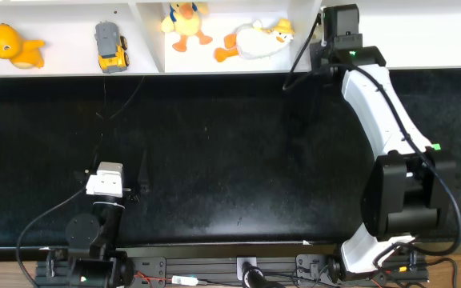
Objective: Store Toys
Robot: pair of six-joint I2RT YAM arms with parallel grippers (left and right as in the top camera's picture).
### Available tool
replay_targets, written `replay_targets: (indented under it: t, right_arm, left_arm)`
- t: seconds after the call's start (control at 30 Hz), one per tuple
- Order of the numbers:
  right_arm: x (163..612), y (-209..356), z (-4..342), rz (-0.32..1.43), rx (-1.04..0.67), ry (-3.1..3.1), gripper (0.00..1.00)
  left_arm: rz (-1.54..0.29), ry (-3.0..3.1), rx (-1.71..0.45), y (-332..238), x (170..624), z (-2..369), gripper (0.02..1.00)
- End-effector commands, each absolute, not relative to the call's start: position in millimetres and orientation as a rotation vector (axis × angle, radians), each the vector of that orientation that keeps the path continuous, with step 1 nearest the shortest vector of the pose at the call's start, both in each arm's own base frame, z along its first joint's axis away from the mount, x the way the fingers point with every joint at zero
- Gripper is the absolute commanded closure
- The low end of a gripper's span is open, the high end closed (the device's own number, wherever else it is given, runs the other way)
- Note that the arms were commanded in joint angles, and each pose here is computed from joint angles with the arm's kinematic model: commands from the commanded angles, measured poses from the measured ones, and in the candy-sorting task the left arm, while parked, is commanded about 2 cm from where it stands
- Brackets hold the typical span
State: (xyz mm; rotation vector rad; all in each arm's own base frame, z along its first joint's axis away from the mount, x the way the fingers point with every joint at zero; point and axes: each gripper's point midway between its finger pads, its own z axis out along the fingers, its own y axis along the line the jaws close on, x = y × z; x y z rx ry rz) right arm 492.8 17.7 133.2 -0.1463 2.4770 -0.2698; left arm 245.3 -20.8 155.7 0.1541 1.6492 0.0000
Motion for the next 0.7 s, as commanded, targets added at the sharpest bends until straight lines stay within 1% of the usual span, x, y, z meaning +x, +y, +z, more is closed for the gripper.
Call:
replay_targets:
  t: [0.03,0.33,0.37,0.43,0.47,0.5,0.57,0.63,0.7]
  right_arm:
    - [510.0,36.3,148.8,-0.148,-0.133,2.411,0.855]
    - [502.1,35.6,142.0,-0.125,-0.066,2.454,0.847]
    - [501.2,35.6,141.2,-0.125,-0.067,2.458,0.829]
    - [498.4,35.1,139.0,-0.128,-0.069,2.473,0.752]
    - [497.0,35.2,137.9,-0.129,-0.070,2.480,0.735]
    - [494.6,34.8,136.2,-0.131,-0.072,2.492,0.684]
    - [491.6,37.8,137.3,-0.130,-0.082,2.498,0.402]
    - [488.9,38.3,142.5,-0.129,-0.083,2.495,0.198]
    - [482.2,37.3,149.4,-0.130,-0.084,2.500,0.086]
  left_arm:
    - [-0.007,1.644,0.132,-18.9,245.1,156.1,0.020]
    - [-0.007,1.644,0.132,-18.9,245.1,156.1,0.023]
    - [-0.007,1.644,0.131,-18.8,245.1,156.1,0.020]
    - [-0.007,1.644,0.131,-18.8,245.1,156.1,0.020]
    - [-0.007,1.644,0.132,-18.9,245.1,156.1,0.020]
    - [-0.007,1.644,0.131,-18.8,245.1,156.1,0.020]
    - [-0.006,1.644,0.132,-18.8,245.1,156.1,0.020]
    - [-0.007,1.644,0.132,-18.9,245.1,156.1,0.023]
    - [-0.007,1.644,0.131,-18.8,245.1,156.1,0.020]
